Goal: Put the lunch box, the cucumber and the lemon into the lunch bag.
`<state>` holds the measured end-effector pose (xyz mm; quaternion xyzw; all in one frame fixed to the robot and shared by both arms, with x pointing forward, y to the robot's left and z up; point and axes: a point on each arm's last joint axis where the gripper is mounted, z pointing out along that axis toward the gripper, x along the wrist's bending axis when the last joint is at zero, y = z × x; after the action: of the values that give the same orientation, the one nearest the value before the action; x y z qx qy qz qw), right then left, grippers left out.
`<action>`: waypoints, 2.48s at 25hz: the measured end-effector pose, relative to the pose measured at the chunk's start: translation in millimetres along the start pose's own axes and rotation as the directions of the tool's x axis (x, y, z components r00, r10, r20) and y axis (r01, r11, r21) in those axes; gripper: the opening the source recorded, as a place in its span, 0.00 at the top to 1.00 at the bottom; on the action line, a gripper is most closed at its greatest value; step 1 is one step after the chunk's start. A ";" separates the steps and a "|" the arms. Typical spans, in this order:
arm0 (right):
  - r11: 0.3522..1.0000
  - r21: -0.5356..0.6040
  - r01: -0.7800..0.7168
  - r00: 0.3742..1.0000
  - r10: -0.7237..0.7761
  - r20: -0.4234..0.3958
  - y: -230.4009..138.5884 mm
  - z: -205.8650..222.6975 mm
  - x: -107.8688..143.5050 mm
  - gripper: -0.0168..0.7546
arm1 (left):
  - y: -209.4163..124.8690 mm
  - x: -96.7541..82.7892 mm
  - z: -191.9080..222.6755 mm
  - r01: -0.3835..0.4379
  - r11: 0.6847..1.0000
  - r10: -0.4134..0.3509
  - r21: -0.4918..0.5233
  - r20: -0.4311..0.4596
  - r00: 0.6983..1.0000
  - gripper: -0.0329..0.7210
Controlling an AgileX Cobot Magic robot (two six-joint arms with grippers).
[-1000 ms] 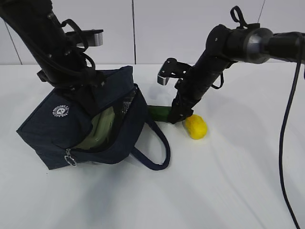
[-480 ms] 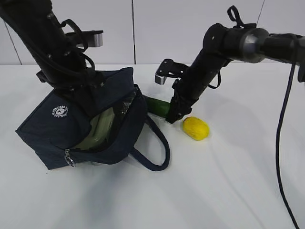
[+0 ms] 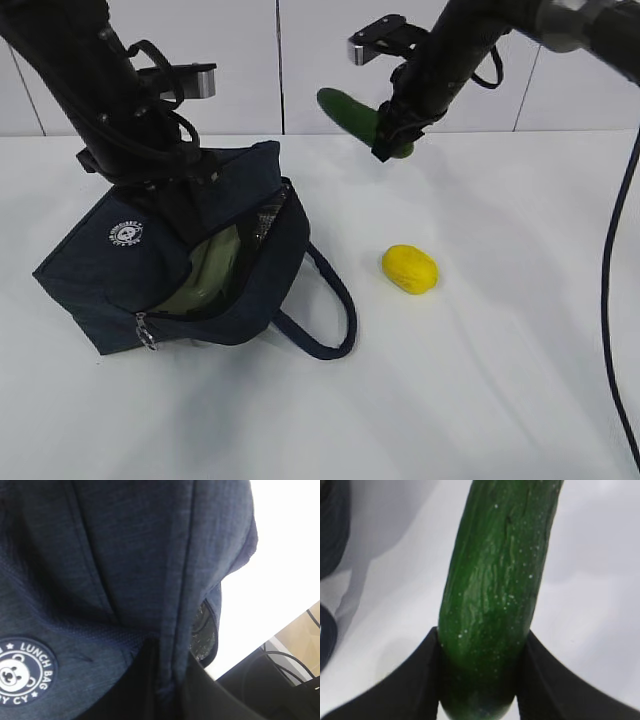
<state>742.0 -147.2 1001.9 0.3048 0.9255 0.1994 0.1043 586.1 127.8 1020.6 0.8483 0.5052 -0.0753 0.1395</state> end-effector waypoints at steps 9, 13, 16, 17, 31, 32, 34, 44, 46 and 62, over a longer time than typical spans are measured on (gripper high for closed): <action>0.925 -0.169 -0.342 0.923 0.297 -0.243 1.1 -26.3 -9.3 0.60 | 10.1 1.6 -0.6 0.023 0.994 -0.025 -0.111 -0.014 1.000 0.93; 0.911 -0.144 -0.385 0.888 0.324 -0.325 -3.3 -28.1 2.3 0.60 | 12.1 5.3 -1.8 0.040 0.990 -0.042 -0.137 -0.018 0.999 0.93; 0.918 -0.105 -0.382 0.872 0.321 -0.369 -14.1 -32.1 15.9 0.60 | 12.6 10.3 -3.4 0.056 0.987 -0.059 -0.149 -0.016 0.998 0.93; 0.924 -0.098 -0.370 0.873 0.310 -0.377 -17.9 -36.7 21.1 0.60 | 12.8 12.6 -4.2 0.065 0.986 -0.067 -0.153 -0.012 0.998 0.93; 0.905 -0.048 -0.423 0.659 0.271 -0.701 -81.0 -20.4 121.7 0.60 | 16.2 10.5 -5.7 0.126 0.974 -0.116 -0.187 0.067 0.991 0.93; 0.906 -0.046 -0.420 0.651 0.265 -0.711 -79.6 -18.7 127.3 0.60 | 16.6 9.7 -5.8 0.133 0.973 -0.120 -0.190 0.078 0.990 0.93; 0.907 -0.054 -0.418 0.635 0.249 -0.732 -72.4 -17.6 138.6 0.60 | 18.0 8.0 -5.2 0.150 0.969 -0.131 -0.197 0.104 0.986 0.93; 0.809 -0.150 -0.568 0.650 0.329 -0.685 -50.9 19.1 143.8 0.60 | 19.4 4.4 -5.8 0.176 0.964 -0.143 -0.201 0.167 0.975 0.93; 0.782 -0.151 -0.605 0.627 0.351 -0.696 -49.7 28.1 141.1 0.60 | 18.9 4.0 -5.7 0.171 0.966 -0.139 -0.195 0.169 0.976 0.93; 0.761 -0.145 -0.633 0.544 0.304 -0.782 -36.2 52.1 136.8 0.53 | 18.5 1.6 -6.0 0.169 0.967 -0.132 -0.188 0.194 0.972 0.93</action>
<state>631.1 -75.0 929.6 0.4142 0.7046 0.5126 -0.2632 603.0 122.6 1028.9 0.7783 0.5588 -0.1100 0.2645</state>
